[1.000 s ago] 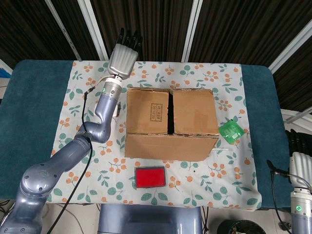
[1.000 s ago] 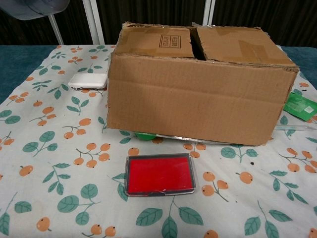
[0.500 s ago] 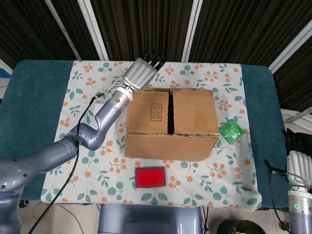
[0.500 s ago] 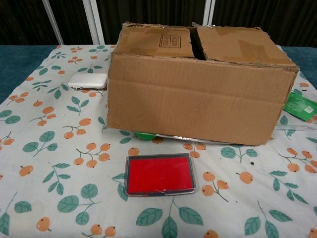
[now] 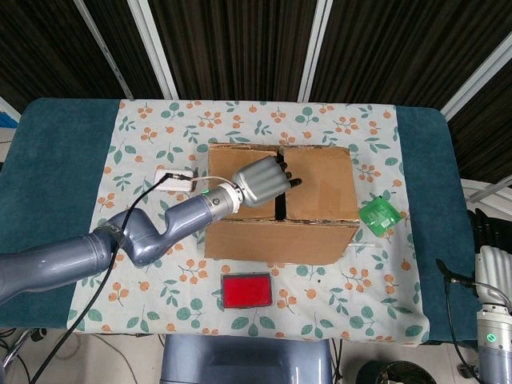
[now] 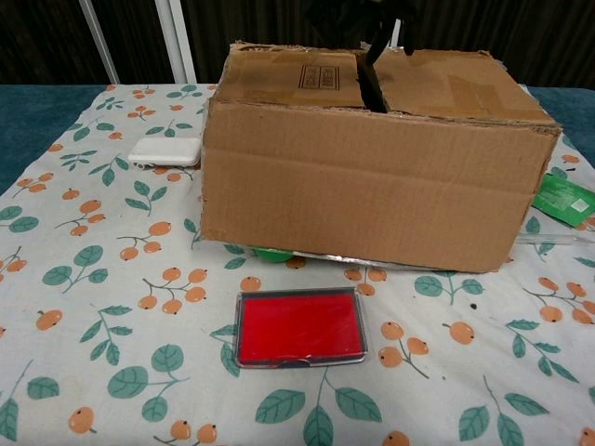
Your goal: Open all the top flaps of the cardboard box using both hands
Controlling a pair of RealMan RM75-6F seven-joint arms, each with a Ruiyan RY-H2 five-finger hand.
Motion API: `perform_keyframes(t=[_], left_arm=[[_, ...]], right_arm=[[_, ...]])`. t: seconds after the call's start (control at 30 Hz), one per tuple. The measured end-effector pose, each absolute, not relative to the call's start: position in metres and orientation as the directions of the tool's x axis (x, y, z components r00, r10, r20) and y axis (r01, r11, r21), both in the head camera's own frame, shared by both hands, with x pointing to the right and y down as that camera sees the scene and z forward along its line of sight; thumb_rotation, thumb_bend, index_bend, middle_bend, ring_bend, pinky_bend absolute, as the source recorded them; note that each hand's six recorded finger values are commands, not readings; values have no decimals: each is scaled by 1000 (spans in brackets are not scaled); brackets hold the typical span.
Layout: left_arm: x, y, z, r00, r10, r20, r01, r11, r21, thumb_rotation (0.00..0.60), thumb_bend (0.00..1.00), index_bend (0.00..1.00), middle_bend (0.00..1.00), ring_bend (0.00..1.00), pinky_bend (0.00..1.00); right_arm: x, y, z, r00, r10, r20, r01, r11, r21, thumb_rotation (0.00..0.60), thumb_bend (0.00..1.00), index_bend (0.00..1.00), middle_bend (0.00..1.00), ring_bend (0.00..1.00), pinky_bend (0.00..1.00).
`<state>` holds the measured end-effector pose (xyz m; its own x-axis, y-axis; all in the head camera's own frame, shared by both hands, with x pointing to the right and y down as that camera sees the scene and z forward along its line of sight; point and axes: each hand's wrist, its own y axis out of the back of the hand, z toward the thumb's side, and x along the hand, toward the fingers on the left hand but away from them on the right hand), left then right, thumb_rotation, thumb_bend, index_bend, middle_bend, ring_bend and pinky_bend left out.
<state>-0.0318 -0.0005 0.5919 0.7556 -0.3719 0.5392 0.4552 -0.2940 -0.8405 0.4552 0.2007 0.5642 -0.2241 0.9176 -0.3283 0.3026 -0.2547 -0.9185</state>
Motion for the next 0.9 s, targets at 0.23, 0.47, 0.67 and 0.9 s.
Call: perform_keyframes(t=[0.23, 0.47, 0.67, 0.9], left_arm=[[-20, 10, 602, 760, -347, 550, 486, -259, -835, 600, 1000, 197, 356, 258, 364], [-12, 15, 611, 758, -340, 556, 502, -239, -831, 600, 1000, 193, 352, 252, 358], [-11, 12, 624, 724, -340, 601, 545, -253, -799, 600, 1000, 190, 398, 269, 358], [-8, 15, 631, 706, -335, 624, 572, -251, -781, 600, 1000, 255, 489, 339, 393]], right_arm=[[458, 201, 563, -232, 918, -321, 311, -243, -919, 600, 267, 0, 0, 1, 228], [455, 202, 564, -221, 918, -329, 319, -251, -914, 600, 268, 0, 0, 1, 228], [457, 201, 564, -227, 915, -333, 327, -251, -911, 600, 268, 0, 0, 1, 228], [458, 201, 564, -231, 914, -335, 327, -251, -911, 600, 273, 0, 0, 1, 228]])
